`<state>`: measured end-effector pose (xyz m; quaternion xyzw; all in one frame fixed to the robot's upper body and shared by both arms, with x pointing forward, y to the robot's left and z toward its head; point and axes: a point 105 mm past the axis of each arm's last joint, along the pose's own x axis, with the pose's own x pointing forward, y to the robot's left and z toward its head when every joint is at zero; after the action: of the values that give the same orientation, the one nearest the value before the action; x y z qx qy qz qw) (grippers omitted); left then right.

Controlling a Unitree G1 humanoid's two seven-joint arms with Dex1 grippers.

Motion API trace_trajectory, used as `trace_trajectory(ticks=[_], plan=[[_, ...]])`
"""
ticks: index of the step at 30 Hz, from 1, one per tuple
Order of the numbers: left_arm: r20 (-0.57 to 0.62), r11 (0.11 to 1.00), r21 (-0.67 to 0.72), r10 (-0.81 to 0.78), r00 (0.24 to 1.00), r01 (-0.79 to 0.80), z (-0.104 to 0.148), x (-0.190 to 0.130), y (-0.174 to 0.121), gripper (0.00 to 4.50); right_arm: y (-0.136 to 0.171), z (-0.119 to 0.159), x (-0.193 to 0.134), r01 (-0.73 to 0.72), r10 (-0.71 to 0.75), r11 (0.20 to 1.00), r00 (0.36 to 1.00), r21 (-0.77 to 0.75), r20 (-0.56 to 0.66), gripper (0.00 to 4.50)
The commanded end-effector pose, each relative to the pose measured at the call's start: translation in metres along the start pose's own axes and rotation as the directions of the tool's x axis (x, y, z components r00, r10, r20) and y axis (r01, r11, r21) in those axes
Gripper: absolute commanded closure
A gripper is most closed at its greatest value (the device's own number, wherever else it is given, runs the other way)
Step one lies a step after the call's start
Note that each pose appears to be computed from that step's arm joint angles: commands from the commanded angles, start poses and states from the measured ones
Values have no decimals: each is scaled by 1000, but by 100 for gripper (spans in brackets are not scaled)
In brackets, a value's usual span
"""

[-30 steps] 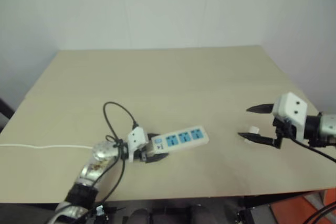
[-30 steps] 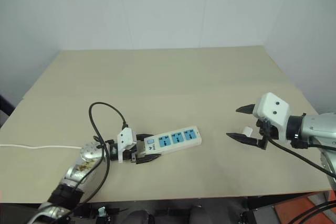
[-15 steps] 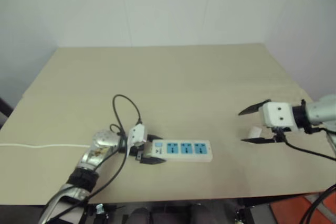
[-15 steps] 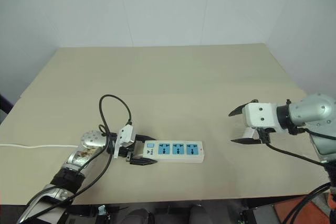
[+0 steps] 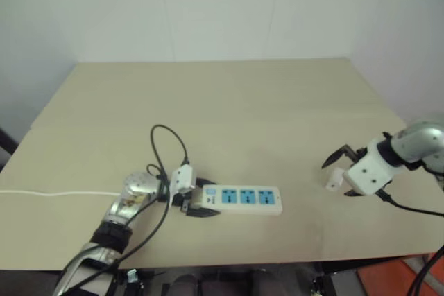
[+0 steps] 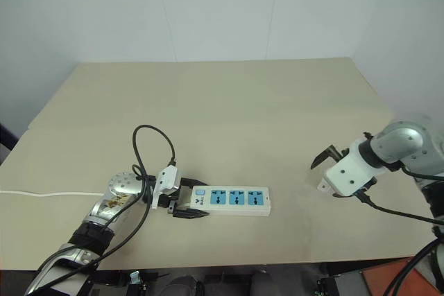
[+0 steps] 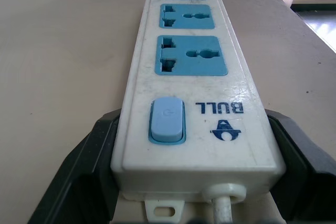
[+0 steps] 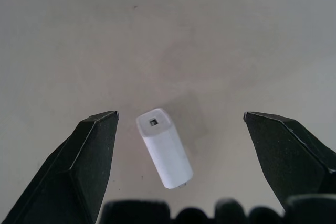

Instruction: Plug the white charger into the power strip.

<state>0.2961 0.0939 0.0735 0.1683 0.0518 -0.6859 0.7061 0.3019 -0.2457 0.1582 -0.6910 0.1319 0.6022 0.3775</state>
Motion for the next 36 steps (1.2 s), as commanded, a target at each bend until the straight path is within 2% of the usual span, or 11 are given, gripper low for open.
trace_trajectory(ticks=[1,6,20,23,31,32,36], plan=[[-36,1000,-5,-7,999,6,-7,3,-4,120,2,-6,-3,-76,69,993,995,-91,-68,0],[-42,1000,-2,11,999,-11,-8,1,-4,120,-5,-15,5,-104,88,985,989,-135,-116,0],[-41,999,-7,32,999,-32,-8,1,-5,120,-2,-21,35,-185,169,973,978,-140,-122,0],[-44,999,-5,34,998,-34,-8,1,-5,120,-3,-18,42,-194,178,970,977,-149,-115,57],[-49,999,-3,43,998,-43,-7,1,-4,120,3,-19,56,-234,219,962,969,-141,-114,314],[-49,999,-3,44,998,-44,-8,1,-4,120,2,-19,57,-233,218,962,969,-141,-115,329],[-54,999,-5,45,998,-45,-9,0,-4,120,-4,-20,56,-190,172,970,978,-151,-121,329]])
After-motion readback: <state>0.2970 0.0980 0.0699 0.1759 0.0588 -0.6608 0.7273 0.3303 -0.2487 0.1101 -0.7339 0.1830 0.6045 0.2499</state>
